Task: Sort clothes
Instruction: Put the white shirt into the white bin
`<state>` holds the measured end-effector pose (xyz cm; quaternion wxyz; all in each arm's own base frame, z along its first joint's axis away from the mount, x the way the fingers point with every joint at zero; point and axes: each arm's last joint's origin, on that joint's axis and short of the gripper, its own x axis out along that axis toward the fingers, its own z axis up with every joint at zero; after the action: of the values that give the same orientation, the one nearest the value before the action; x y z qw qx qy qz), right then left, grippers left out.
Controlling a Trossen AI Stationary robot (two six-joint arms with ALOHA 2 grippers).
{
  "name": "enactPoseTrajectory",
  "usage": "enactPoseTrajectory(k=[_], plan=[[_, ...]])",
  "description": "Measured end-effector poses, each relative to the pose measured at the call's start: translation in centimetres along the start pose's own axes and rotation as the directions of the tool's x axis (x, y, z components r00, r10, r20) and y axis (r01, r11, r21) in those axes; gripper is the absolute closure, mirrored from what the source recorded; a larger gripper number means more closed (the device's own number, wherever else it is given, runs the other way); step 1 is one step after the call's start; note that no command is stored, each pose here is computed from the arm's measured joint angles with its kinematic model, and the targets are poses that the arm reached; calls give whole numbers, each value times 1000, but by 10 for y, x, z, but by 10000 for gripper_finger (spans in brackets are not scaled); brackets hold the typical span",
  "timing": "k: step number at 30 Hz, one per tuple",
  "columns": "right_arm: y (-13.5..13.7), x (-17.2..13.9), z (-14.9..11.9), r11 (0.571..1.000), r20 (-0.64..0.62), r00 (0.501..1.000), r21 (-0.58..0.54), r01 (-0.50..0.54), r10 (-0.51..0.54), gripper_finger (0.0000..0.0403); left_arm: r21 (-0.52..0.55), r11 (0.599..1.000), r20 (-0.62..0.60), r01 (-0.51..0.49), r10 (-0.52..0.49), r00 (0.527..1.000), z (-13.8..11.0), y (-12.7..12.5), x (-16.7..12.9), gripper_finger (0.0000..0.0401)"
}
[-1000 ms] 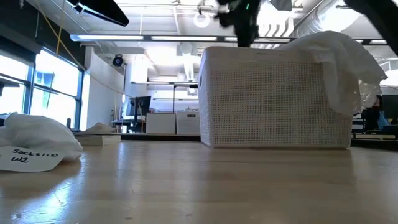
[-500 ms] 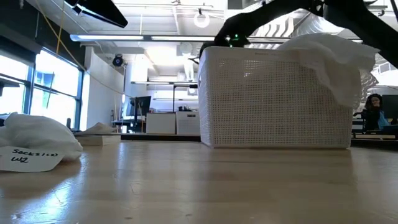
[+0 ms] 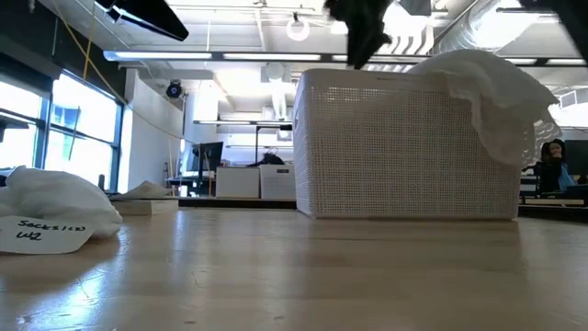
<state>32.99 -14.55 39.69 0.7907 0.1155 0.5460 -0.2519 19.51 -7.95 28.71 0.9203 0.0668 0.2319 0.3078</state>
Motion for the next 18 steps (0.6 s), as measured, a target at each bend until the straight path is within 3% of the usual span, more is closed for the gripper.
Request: enactPoseTrajectory(k=[4, 9, 11, 15, 18], plan=[[11, -50, -44, 998, 23, 1000, 61, -6, 4, 263, -5, 1000, -3, 5, -5, 1000, 0, 0, 0, 351], [16, -75, -98, 962, 40, 999, 272, -27, 17, 264, -8, 1000, -4, 7, -7, 1000, 0, 0, 0, 351], [12, -72, -120, 949, 2, 1000, 316, -1, 0, 267, -11, 1000, -3, 7, -7, 1000, 0, 0, 0, 351], [-6, -43, -146, 904, -83, 975, 364, 223, -207, 275, -18, 1000, 0, 9, -9, 1000, 1, -1, 0, 351], [-24, -13, -156, 862, -187, 953, 411, 298, -240, 279, -19, 1000, 10, -7, 7, 1000, 1, 0, 0, 351]])
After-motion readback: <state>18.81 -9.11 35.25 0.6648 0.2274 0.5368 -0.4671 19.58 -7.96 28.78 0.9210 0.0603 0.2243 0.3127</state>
